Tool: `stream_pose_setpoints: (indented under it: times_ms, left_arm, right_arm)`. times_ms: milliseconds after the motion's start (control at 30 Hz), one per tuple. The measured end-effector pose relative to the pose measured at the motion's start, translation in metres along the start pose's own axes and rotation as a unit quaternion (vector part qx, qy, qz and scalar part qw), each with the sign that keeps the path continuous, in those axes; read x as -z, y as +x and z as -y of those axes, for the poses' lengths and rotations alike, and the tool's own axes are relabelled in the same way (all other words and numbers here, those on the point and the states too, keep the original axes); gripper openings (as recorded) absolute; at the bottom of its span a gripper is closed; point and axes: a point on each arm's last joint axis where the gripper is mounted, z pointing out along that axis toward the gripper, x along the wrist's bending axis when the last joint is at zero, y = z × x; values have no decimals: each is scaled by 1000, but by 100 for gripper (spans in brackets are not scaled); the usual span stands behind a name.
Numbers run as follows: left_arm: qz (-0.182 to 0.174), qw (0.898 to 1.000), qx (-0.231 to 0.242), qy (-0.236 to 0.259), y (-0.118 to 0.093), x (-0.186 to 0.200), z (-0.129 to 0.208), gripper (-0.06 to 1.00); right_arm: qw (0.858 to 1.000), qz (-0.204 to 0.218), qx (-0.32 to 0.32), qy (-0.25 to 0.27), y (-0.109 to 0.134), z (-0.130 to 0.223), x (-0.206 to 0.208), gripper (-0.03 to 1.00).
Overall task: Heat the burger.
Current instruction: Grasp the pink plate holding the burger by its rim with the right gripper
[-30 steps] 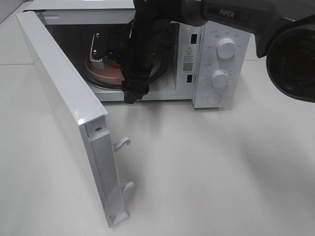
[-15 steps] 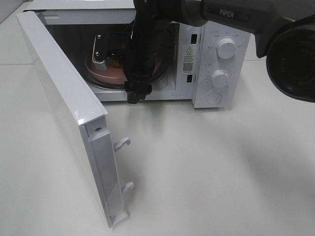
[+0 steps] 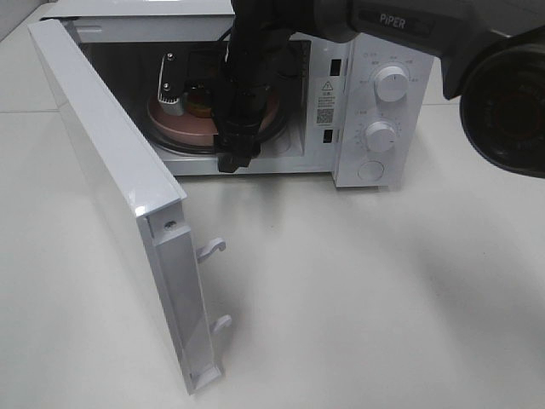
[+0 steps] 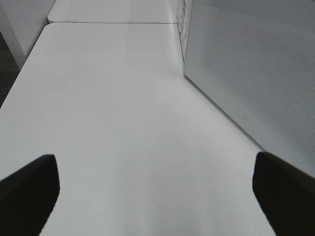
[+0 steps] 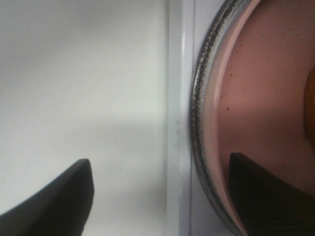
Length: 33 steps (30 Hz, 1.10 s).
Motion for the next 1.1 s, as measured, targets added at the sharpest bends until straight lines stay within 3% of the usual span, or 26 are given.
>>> stream_pose_setpoints:
  times_ms: [1100]
  left_arm:
    - [0, 1000, 0, 0, 0, 0, 0, 99]
  right_arm:
    - [1000, 27, 1, -13, -5, -2, -22, 76]
